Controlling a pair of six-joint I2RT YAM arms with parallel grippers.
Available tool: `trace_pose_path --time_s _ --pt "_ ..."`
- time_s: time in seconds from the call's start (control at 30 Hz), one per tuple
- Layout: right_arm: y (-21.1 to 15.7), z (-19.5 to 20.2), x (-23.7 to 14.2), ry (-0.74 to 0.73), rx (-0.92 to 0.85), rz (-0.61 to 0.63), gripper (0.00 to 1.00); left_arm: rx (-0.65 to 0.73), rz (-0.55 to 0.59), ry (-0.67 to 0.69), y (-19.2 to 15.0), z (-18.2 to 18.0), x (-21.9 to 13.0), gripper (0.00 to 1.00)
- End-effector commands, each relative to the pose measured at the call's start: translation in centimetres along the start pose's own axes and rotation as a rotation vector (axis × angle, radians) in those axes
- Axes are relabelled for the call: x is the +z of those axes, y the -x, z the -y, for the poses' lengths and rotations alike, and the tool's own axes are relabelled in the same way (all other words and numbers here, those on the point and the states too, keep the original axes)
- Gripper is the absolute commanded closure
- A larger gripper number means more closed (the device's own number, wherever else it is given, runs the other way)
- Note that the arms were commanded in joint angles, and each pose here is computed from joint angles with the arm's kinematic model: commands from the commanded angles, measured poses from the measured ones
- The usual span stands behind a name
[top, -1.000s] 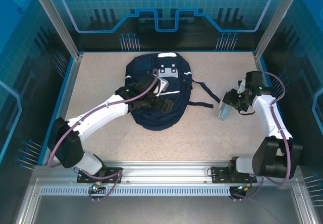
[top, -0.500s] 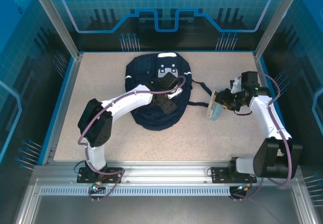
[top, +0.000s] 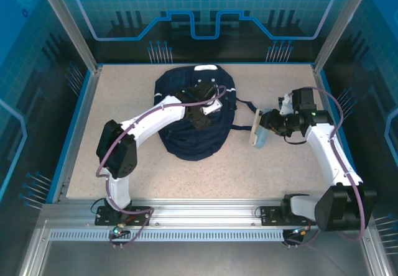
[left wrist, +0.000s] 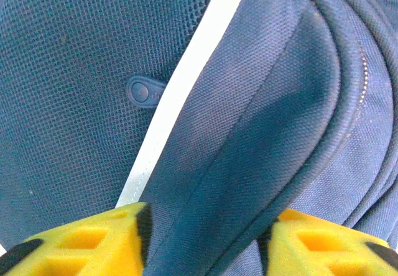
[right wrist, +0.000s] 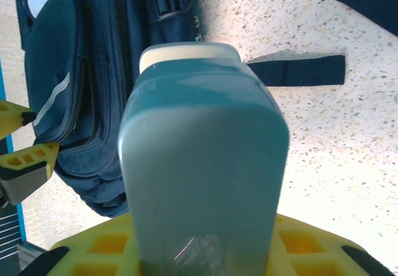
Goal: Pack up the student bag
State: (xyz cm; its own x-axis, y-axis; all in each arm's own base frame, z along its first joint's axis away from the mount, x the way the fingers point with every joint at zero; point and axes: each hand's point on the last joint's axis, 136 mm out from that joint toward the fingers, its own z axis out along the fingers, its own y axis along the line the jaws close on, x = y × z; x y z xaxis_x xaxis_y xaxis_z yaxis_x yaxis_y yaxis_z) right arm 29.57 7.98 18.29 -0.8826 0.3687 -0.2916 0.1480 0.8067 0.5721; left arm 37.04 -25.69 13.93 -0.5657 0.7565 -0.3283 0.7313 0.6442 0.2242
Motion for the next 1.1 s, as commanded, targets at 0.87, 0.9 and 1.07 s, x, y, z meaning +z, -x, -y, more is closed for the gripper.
trace_pose_path --time_s 0.87,0.9,1.07 --pt "-0.6 -7.2 1.8 0.349 0.06 0.008 0.72 -0.035 0.339 0.241 6.9 -3.3 -5.9 0.9" --pt "-0.6 -7.8 1.8 0.373 0.063 0.011 0.72 -0.052 0.366 0.236 7.6 -3.2 -6.7 0.91" --pt "-0.4 -10.5 2.4 0.441 0.088 0.018 0.72 -0.131 0.449 0.195 9.9 -2.5 -9.8 0.95"
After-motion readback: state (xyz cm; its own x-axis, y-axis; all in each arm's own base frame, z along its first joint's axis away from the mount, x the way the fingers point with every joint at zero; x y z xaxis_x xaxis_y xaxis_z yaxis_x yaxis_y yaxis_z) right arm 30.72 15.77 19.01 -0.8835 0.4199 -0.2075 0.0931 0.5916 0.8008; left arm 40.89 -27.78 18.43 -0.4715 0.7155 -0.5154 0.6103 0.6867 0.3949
